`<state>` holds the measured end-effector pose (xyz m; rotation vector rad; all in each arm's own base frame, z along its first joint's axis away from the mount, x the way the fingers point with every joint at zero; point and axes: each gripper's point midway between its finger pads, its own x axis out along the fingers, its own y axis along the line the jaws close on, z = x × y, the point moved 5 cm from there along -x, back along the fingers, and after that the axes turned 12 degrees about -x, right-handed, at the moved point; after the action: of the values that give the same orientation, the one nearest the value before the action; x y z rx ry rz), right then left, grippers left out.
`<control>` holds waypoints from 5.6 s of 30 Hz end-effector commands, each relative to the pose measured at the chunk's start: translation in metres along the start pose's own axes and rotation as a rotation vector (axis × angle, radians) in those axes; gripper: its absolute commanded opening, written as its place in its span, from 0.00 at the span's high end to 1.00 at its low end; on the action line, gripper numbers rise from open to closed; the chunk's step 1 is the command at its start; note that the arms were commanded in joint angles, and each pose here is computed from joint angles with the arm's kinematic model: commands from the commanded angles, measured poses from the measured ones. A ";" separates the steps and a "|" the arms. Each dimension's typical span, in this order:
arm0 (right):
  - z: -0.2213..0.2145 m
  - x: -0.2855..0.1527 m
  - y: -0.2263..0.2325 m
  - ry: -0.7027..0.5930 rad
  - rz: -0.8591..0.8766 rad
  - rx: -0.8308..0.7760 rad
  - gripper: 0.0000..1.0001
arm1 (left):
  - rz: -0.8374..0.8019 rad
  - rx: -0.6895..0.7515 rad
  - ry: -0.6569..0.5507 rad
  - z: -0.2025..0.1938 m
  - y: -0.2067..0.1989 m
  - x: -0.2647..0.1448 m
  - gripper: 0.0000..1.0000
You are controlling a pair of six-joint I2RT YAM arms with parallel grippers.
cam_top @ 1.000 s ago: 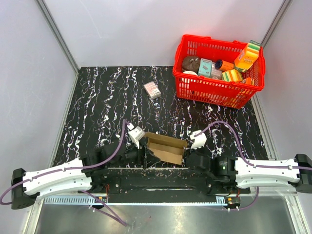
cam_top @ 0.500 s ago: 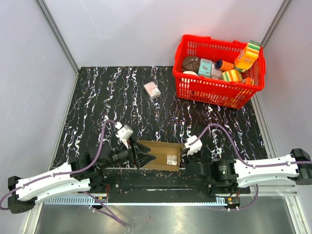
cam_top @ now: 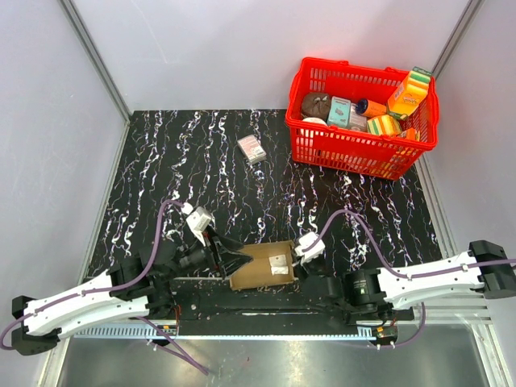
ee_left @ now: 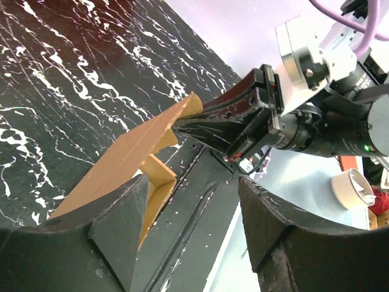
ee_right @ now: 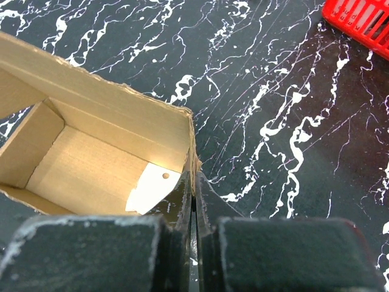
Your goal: Fold the paper box
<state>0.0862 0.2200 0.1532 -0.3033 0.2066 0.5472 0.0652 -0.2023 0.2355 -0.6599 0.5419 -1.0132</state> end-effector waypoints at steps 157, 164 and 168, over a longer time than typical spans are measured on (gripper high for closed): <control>-0.009 0.111 -0.085 0.260 -0.230 0.251 1.00 | 0.348 0.322 -0.094 0.057 0.128 0.080 0.65; -0.009 0.110 -0.086 0.254 -0.244 0.266 1.00 | 0.373 0.275 -0.064 0.059 0.130 0.089 0.72; -0.010 0.110 -0.088 0.252 -0.259 0.272 1.00 | 0.403 0.257 -0.037 0.055 0.135 0.091 0.78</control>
<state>0.2190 0.1949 0.1219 -0.1906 0.5193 0.2306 0.2149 -0.2113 0.1502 -0.2853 0.4994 -0.6607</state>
